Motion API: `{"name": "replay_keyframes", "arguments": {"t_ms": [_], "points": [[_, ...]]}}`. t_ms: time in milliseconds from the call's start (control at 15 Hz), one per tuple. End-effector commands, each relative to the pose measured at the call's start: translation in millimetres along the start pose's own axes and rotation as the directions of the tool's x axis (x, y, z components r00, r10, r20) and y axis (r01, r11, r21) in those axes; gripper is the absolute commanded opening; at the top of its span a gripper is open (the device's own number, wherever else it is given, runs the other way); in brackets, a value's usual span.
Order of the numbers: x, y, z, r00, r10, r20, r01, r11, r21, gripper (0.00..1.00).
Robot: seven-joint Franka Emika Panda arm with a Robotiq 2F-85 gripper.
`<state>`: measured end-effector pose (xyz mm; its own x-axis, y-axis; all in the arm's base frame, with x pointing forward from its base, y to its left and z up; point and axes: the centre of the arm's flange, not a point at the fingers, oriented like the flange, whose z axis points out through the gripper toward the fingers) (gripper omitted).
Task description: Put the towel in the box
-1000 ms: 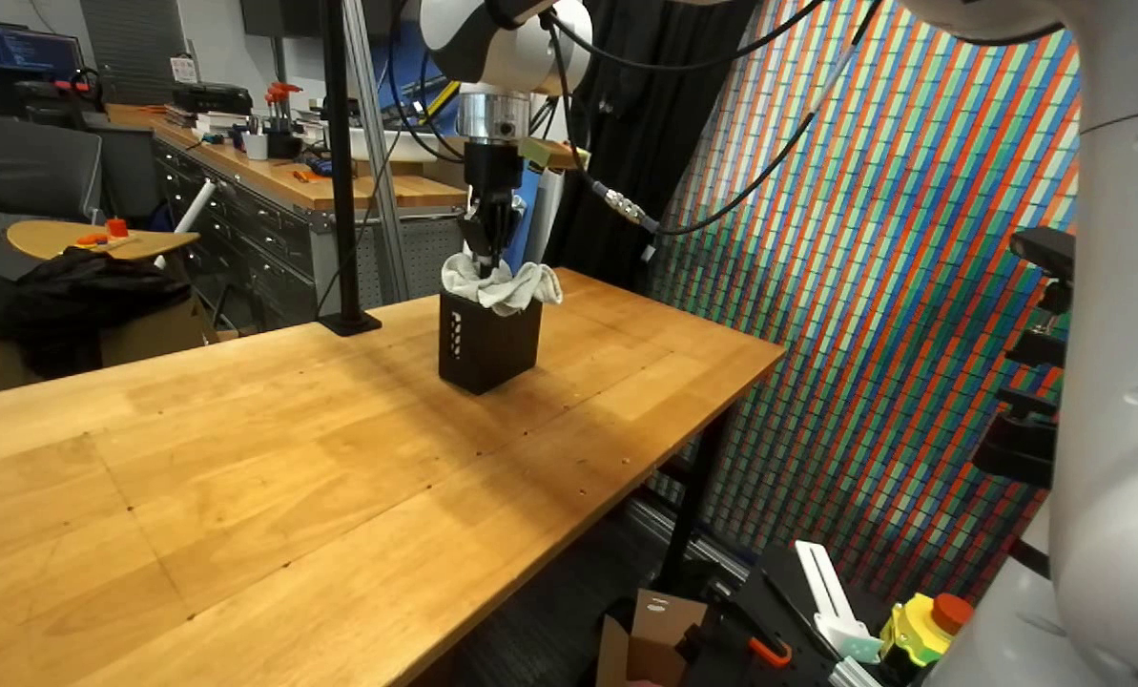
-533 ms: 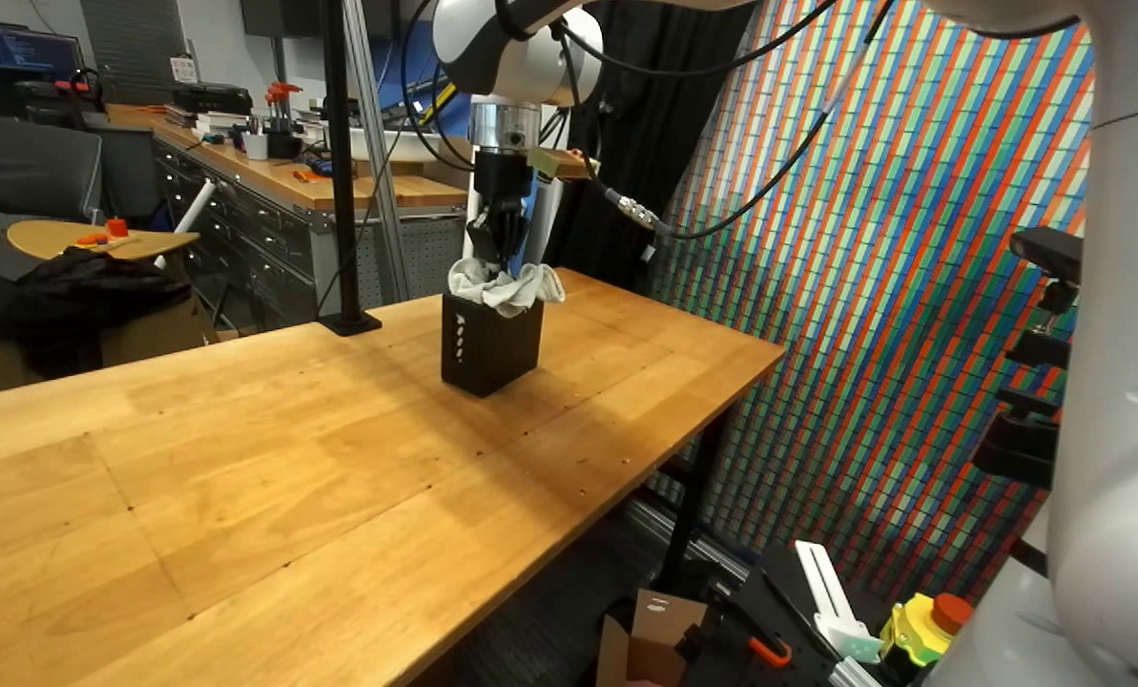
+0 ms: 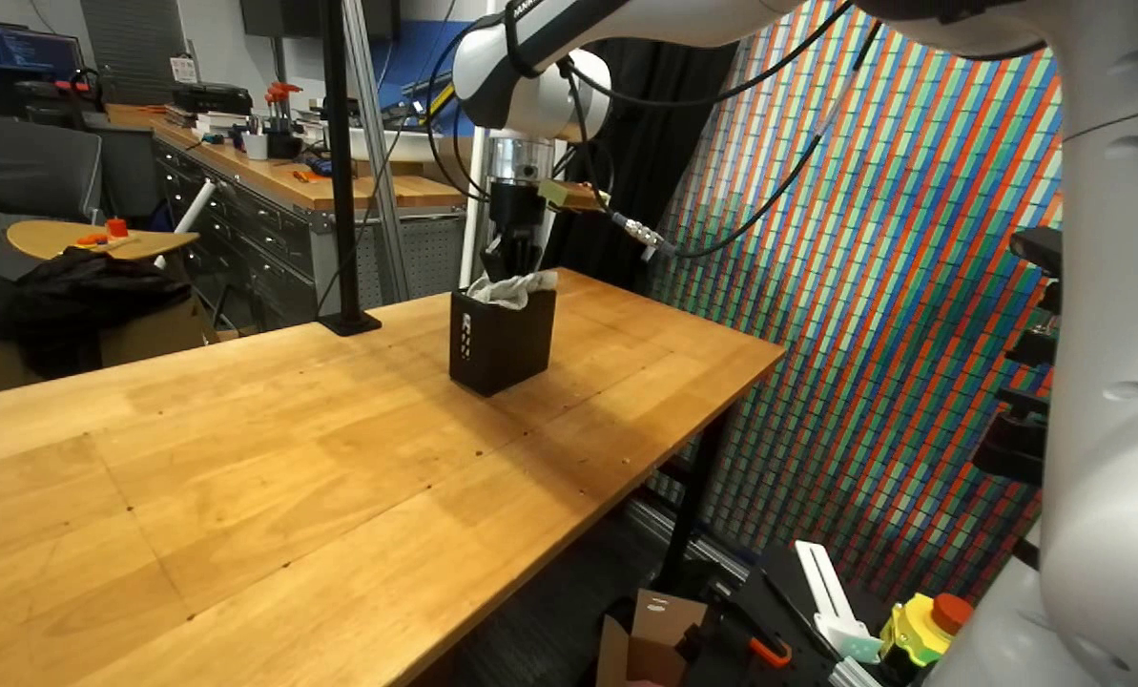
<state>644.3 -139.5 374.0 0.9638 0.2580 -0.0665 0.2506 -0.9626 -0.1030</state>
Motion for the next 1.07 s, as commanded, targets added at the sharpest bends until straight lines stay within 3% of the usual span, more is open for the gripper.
{"name": "replay_keyframes", "arguments": {"t_ms": [0, 267, 733, 800, 867, 1000], "points": [[5.5, 8.5, 26.9, 1.0, 0.0, 0.003, 0.0, 0.999, 0.044, 0.01], [5.1, 3.9, 43.0, 1.0, 0.001, 0.03, -0.002, 0.998, 0.059, 0.01], [-11.1, -22.6, 2.3, 1.0, -0.007, -0.008, 0.007, 1.0, -0.002, 0.01], [-13.8, -28.4, -8.0, 1.0, -0.009, -0.019, 0.009, 1.0, -0.012, 0.28], [-16.2, -33.6, -17.4, 0.999, -0.011, -0.03, 0.011, 1.0, -0.023, 0.29], [-22.1, -44.3, -35.3, 0.998, -0.015, -0.055, 0.012, 0.999, -0.042, 0.43]]}}
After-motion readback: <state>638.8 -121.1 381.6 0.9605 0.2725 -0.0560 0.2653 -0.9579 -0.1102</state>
